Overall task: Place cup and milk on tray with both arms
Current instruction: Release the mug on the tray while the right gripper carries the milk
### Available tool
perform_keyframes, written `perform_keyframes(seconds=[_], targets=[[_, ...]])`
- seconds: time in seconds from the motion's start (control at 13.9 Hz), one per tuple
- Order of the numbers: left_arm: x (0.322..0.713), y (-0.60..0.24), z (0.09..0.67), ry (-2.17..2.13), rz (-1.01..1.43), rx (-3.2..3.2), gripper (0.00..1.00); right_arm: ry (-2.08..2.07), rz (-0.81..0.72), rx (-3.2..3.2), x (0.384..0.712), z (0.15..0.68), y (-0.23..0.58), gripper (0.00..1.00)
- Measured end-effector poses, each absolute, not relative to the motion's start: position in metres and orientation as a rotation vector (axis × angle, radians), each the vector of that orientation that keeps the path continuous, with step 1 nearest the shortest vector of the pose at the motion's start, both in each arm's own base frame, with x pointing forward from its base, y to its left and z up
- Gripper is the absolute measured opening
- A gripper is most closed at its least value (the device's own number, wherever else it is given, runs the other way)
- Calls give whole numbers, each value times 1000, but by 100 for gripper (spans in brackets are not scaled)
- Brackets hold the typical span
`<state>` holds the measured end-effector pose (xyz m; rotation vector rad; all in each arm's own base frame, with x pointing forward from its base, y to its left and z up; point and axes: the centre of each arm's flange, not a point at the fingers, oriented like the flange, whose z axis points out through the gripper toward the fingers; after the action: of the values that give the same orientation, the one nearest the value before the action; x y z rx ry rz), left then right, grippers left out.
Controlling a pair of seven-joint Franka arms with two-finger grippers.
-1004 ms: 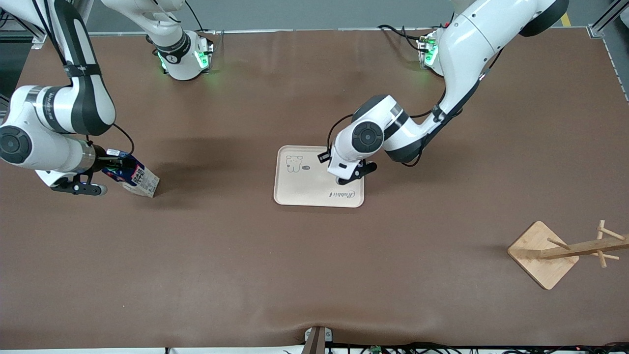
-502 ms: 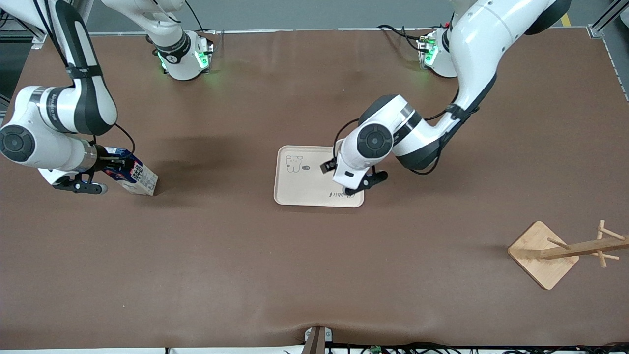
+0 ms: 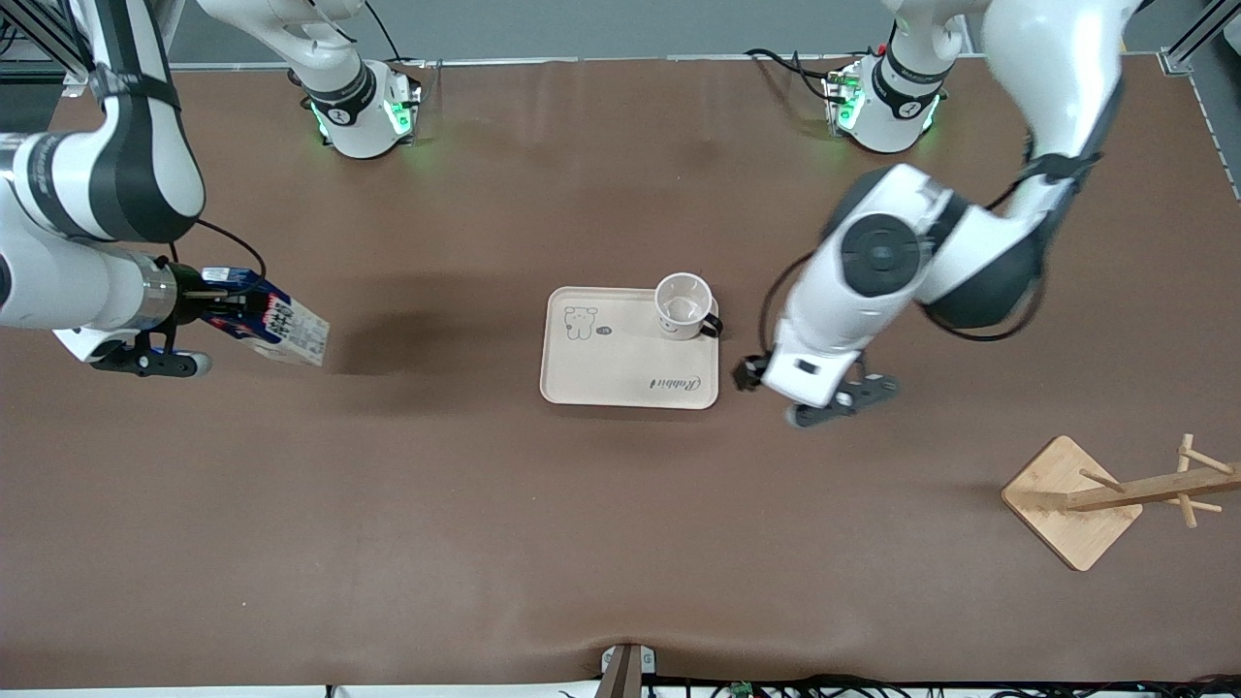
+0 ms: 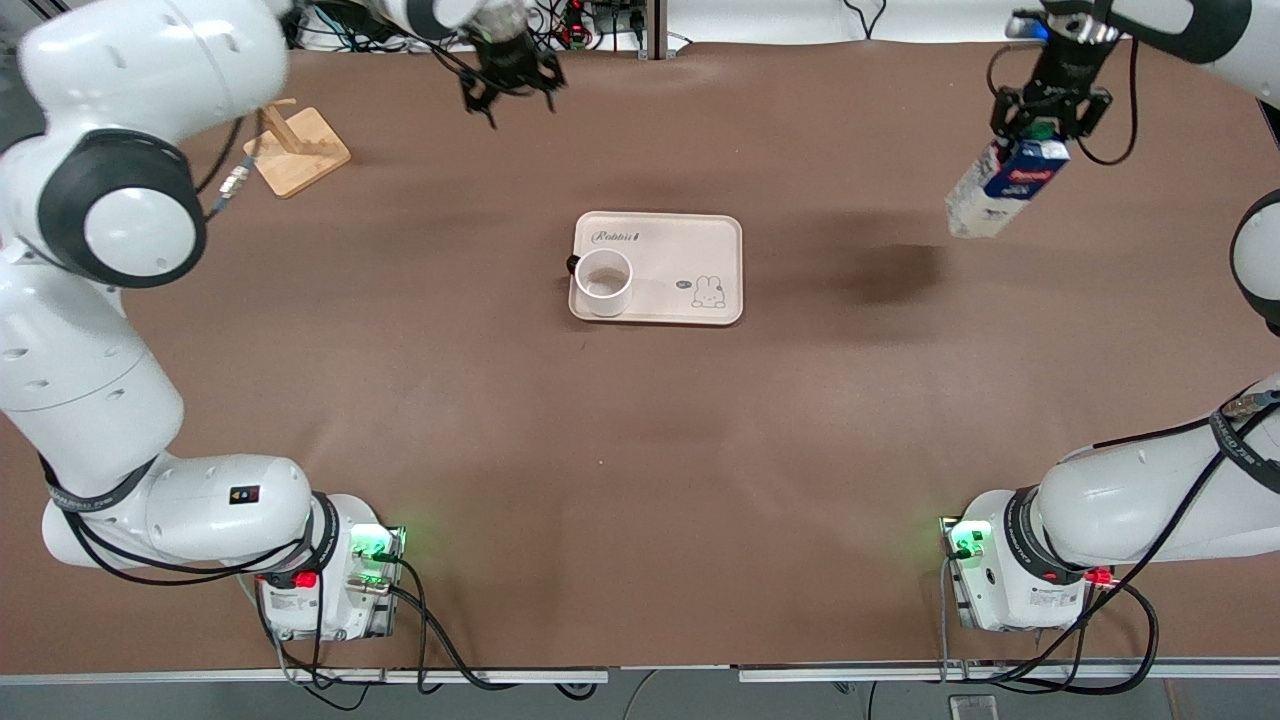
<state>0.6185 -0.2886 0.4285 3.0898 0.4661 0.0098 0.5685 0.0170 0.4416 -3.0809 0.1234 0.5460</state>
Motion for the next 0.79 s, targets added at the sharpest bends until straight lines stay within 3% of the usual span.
perform_keyframes(seconds=[0.22, 0.5, 0.79], targets=[[630, -229, 465, 400, 56, 3139, 100, 93, 524, -3089, 571, 452, 74, 68], [626, -158, 524, 244, 104, 3227, 100, 140, 464, -3173, 553, 460, 238, 68], [606, -126, 586, 178, 104, 3295, 100, 226, 521, -3145, 530, 419, 377, 68]])
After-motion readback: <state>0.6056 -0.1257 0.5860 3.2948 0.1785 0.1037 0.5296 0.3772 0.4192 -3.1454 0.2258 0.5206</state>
